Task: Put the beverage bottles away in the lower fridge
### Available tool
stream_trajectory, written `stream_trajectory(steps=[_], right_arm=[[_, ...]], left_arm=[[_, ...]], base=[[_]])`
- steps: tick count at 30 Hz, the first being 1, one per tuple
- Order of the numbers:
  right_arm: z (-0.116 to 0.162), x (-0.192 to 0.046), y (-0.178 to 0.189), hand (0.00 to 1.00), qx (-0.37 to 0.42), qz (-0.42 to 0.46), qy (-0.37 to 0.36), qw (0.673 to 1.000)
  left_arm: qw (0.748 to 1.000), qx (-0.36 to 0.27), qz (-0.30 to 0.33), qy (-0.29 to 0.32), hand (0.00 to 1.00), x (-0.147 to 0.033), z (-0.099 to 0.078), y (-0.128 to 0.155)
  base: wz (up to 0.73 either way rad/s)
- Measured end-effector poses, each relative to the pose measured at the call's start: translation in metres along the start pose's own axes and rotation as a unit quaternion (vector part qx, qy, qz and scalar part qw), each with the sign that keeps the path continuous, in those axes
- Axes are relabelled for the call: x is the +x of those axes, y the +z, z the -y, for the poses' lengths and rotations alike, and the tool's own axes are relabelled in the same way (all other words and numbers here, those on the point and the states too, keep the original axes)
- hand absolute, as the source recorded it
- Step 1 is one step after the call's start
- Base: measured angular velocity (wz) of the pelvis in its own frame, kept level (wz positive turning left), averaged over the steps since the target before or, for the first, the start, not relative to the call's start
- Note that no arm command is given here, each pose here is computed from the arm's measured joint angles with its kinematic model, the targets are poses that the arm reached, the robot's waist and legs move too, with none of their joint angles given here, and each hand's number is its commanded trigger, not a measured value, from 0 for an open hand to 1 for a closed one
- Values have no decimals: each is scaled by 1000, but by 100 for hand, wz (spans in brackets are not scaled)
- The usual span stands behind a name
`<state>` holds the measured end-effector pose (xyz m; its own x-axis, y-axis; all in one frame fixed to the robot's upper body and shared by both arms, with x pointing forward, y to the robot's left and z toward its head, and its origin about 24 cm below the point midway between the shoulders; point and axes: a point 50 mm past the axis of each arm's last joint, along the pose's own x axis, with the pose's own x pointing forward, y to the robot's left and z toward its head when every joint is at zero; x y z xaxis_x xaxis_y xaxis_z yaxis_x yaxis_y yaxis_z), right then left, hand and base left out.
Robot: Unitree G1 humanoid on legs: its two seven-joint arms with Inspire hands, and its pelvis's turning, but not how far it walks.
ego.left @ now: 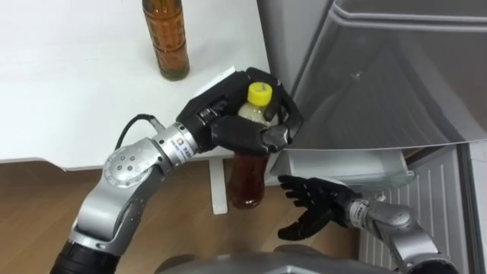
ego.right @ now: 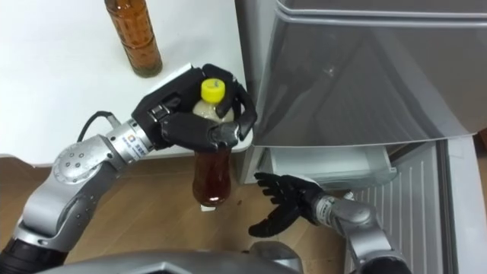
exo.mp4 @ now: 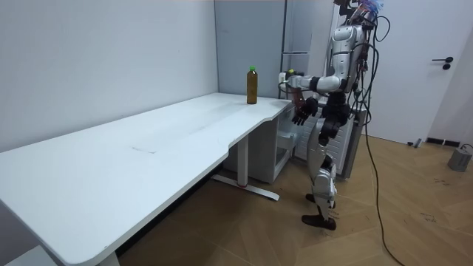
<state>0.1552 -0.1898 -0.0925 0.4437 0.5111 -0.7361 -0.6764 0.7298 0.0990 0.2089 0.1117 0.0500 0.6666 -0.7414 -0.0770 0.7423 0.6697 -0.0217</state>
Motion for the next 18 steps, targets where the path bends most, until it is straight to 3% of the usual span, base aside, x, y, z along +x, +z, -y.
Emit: stream_trajectory(steps=[9,18], right_arm=[[-4,-3,22,0,-43,32,47,997],[-10,-6,34,0,-17,85,95,992]], left_arm=[[1000,16,-6,-11,100,2,5,-2],[998,13,-41,-48,100,1,12,-15]], base=[[-1],[0]])
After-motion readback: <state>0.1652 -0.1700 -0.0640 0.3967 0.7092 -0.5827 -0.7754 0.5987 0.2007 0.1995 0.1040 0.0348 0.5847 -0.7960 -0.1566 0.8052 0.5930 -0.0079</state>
